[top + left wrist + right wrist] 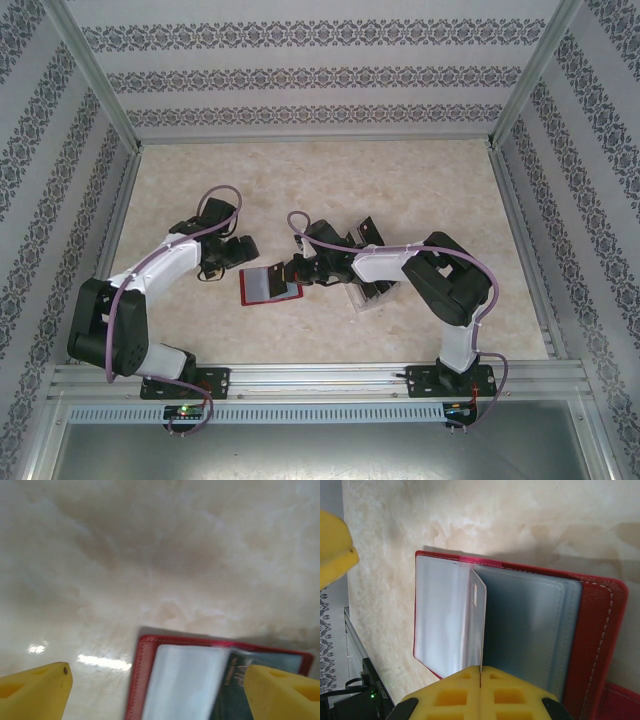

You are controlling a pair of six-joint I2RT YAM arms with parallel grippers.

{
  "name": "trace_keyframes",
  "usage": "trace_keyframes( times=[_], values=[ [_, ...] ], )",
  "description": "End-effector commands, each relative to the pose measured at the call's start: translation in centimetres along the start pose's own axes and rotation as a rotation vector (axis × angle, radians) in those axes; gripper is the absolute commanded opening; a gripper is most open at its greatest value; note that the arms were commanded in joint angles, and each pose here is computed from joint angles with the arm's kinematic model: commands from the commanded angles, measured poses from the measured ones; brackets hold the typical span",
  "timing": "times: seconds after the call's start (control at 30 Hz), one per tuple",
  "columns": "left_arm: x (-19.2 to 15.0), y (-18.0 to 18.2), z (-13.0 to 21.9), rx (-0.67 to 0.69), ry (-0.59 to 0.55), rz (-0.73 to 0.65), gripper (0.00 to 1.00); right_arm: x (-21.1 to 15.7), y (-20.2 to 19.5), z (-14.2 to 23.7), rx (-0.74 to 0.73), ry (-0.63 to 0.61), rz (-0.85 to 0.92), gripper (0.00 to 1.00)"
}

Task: Put the credit cards into the card holder

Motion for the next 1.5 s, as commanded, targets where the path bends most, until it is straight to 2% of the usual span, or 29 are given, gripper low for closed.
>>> trace_keyframes(
  times=[0.0, 0.27, 0.7, 1.03, 1.47],
  values=[
    [-2.2, 1.1, 0.0, 0.079, 0.059, -0.059, 0.88, -0.1, -0.8, -0.5, -0.022, 0.024, -0.027, 0.0],
    [-3.9, 1.2, -1.5, 0.073, 0.099, -0.069, 0.82, -0.2, -0.2, -0.2, 0.007, 0.032, -0.034, 0.0],
    [-5.3, 1.6, -2.7, 0.097, 0.141, -0.085, 0.59, -0.2, 0.8, 0.8, 0.038, 0.015, -0.036, 0.0],
    [-6.0, 1.6, -3.5, 0.09, 0.156, -0.083, 0.57, -0.3, 0.9, 0.6, 0.044, 0.011, -0.043, 0.0],
    [-6.2, 1.8, -3.6, 0.095, 0.153, -0.084, 0.57, -0.7, 1.6, 2.2, 0.057, -0.026, -0.029, 0.0]
  ],
)
Point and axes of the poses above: each hand's point on the last joint's axis, 136 mm out from that joint toward the fingers, its own z axis back along the fingers, its own y axis along the line the jaws close on, x = y × z, the point moved 6 cm from there along z, back along the fingers, and after that the axes turned 12 degrees about -z, right-handed, at the moved point
